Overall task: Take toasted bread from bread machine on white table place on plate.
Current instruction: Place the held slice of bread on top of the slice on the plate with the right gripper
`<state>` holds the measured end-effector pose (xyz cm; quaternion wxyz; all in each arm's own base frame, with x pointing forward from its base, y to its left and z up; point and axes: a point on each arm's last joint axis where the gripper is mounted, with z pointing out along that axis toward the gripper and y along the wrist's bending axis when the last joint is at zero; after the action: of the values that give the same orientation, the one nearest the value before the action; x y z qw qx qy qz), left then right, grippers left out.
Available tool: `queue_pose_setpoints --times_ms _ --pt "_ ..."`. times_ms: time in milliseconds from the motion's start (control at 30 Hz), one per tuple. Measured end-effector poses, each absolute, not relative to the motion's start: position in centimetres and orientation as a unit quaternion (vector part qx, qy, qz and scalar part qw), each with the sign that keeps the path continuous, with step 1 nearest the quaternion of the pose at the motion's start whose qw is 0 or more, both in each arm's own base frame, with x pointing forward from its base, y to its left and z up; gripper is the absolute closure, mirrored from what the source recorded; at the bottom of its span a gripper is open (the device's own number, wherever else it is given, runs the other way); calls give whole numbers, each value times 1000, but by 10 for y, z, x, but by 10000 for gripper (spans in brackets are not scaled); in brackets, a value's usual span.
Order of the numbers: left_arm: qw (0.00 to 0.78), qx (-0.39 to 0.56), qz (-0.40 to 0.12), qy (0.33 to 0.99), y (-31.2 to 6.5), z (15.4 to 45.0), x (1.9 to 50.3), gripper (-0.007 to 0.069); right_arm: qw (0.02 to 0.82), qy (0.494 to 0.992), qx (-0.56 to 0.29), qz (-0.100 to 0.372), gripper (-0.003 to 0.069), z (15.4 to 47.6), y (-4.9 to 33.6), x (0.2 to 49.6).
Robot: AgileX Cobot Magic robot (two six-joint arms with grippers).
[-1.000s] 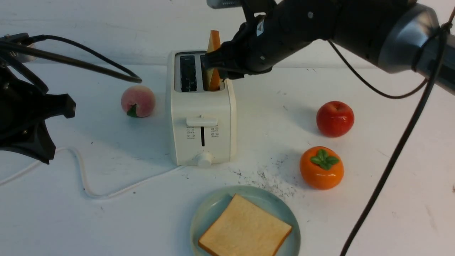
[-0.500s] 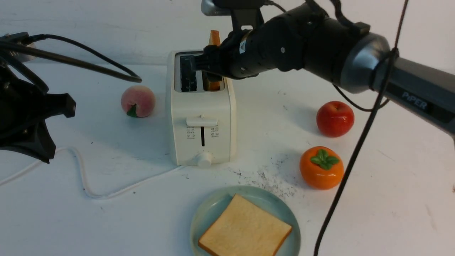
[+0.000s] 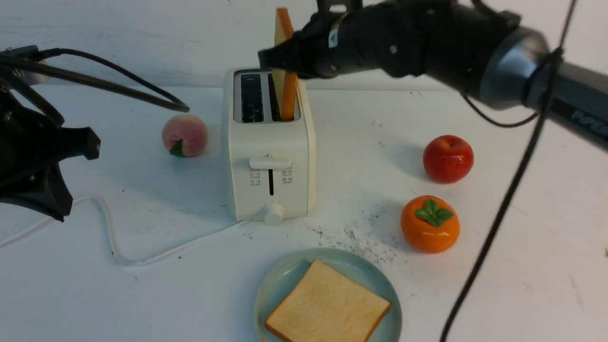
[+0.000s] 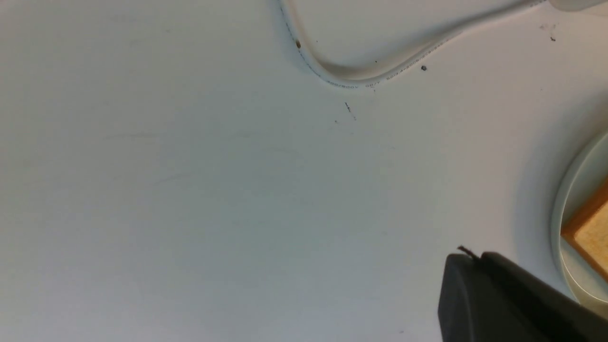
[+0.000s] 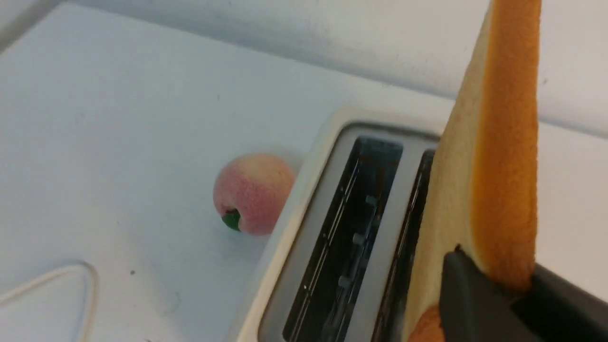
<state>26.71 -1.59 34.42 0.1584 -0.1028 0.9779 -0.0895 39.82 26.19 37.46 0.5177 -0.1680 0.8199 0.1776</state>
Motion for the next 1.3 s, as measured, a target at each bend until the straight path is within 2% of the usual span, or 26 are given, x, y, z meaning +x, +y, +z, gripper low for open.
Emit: queue_pose_setpoints --times_ms 133,167,233,333,467,533,633,733,767,833,867,900,933,1167,1300 --pt "156 -103 -88 978 -16 344 267 638 541 806 -161 180 605 433 236 362" --pt "156 -103 -88 978 -16 344 267 638 541 806 -161 179 605 436 235 360" --pt "157 -102 -88 978 -16 344 267 637 543 810 -166 150 605 464 213 335" --pt "157 -102 -88 978 -16 344 267 637 518 834 -167 93 605 481 187 309" --pt "162 -103 -88 977 -16 344 268 636 419 894 -156 19 605 474 154 274" --pt "169 -103 -89 976 -16 345 269 634 380 911 -159 3 605 458 147 265" --pt "173 -106 -90 975 -16 345 270 631 322 932 -165 5 605 427 144 252" --pt "175 -110 -91 974 -15 345 270 629 240 953 -178 57 605 377 149 235" --pt "175 -110 -91 974 -15 345 270 629 229 953 -184 71 605 363 152 233" --pt "175 -111 -92 974 -15 345 270 628 207 949 -196 134 605 329 162 226" --pt "175 -111 -92 974 -15 345 270 628 206 948 -201 138 605 327 163 226" --pt "176 -111 -91 974 -15 345 270 627 201 940 -211 176 605 310 169 223" --pt "177 -112 -91 974 -15 345 270 625 198 936 -215 195 605 302 173 222" --pt "177 -112 -91 974 -15 345 270 622 208 904 -231 293 605 294 193 224" --pt "177 -112 -91 974 -15 345 270 617 223 891 -238 316 605 288 202 232"
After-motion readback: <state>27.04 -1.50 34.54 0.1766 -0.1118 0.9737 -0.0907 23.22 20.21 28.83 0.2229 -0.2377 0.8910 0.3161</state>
